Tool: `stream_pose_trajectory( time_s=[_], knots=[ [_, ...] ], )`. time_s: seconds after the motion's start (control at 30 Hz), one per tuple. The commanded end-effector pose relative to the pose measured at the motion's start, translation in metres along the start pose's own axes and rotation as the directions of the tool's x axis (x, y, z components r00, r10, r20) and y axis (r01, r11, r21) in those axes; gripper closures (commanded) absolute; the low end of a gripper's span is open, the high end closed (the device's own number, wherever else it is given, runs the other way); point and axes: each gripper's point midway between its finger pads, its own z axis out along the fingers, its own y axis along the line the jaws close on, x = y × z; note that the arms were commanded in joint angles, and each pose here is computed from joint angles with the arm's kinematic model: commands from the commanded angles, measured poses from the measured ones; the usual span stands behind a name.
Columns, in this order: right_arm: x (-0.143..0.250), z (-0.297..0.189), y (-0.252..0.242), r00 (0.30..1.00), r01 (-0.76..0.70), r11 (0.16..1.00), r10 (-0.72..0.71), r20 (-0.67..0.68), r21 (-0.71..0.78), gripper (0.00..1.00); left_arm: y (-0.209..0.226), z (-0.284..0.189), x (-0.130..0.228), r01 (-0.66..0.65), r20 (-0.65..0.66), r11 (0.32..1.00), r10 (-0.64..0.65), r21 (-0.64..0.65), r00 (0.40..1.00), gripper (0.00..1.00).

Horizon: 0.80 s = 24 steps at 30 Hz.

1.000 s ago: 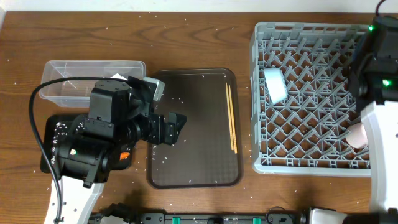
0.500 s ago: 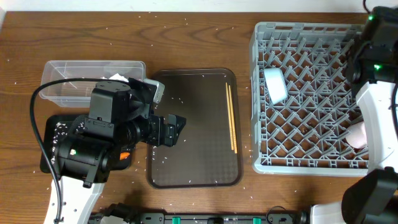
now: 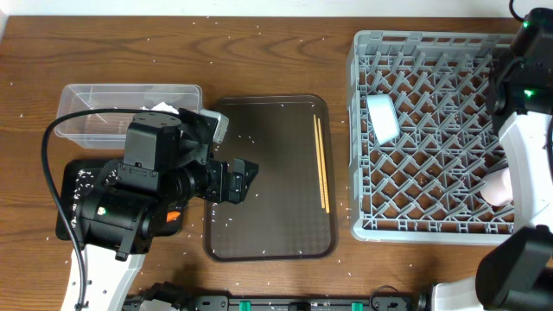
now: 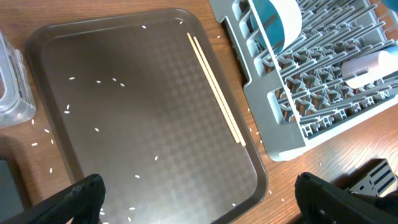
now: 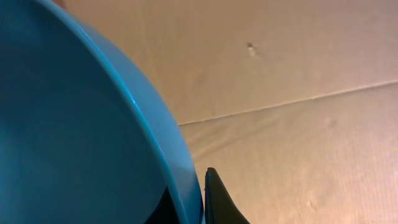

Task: Sort waste into correct bins and load items into the dishwasher rack
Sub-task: 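Lower the blue plate into the rack's far right and release it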

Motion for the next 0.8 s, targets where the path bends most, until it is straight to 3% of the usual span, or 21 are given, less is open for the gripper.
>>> stream_pose_trajectory(
  time_s=[0.0,0.4,0.47,0.53,0.6,0.67,0.77],
  knots=[
    [0.005,0.011,0.023,0.998,0.053,0.999,-0.053,-0.037,-0.011,0.99,-0.004,-0.006,-0.003,-0.004,0.010,1.000,0.004,0.013,1.000,0.02],
    [0.003,0.019,0.049,0.994,0.092,0.995,-0.093,-0.051,-0.024,0.98,-0.003,-0.006,0.002,0.004,-0.010,1.000,-0.004,0.010,1.000,0.02],
    [0.000,0.015,0.051,0.995,0.095,0.995,-0.096,-0.040,-0.027,0.84,-0.003,-0.006,0.002,0.004,-0.010,1.000,-0.004,0.010,1.000,0.02],
    [-0.006,0.008,0.054,0.995,0.099,0.995,-0.100,-0.022,-0.031,0.57,-0.003,-0.006,0.002,0.004,-0.010,1.000,-0.004,0.010,1.000,0.02],
    [-0.014,-0.001,0.059,0.993,0.117,0.992,-0.117,0.005,-0.038,0.42,-0.003,-0.006,0.002,0.004,-0.011,1.000,-0.004,0.010,1.000,0.02],
    [-0.022,-0.012,0.064,0.989,0.143,0.989,-0.141,0.034,-0.044,0.34,-0.003,-0.006,0.002,0.005,-0.011,1.000,-0.005,0.010,1.000,0.02],
    [-0.034,-0.031,0.066,0.989,0.140,0.990,-0.138,0.061,-0.027,0.32,-0.003,-0.006,0.003,0.006,-0.013,1.000,-0.005,0.010,1.000,0.02]
  ],
)
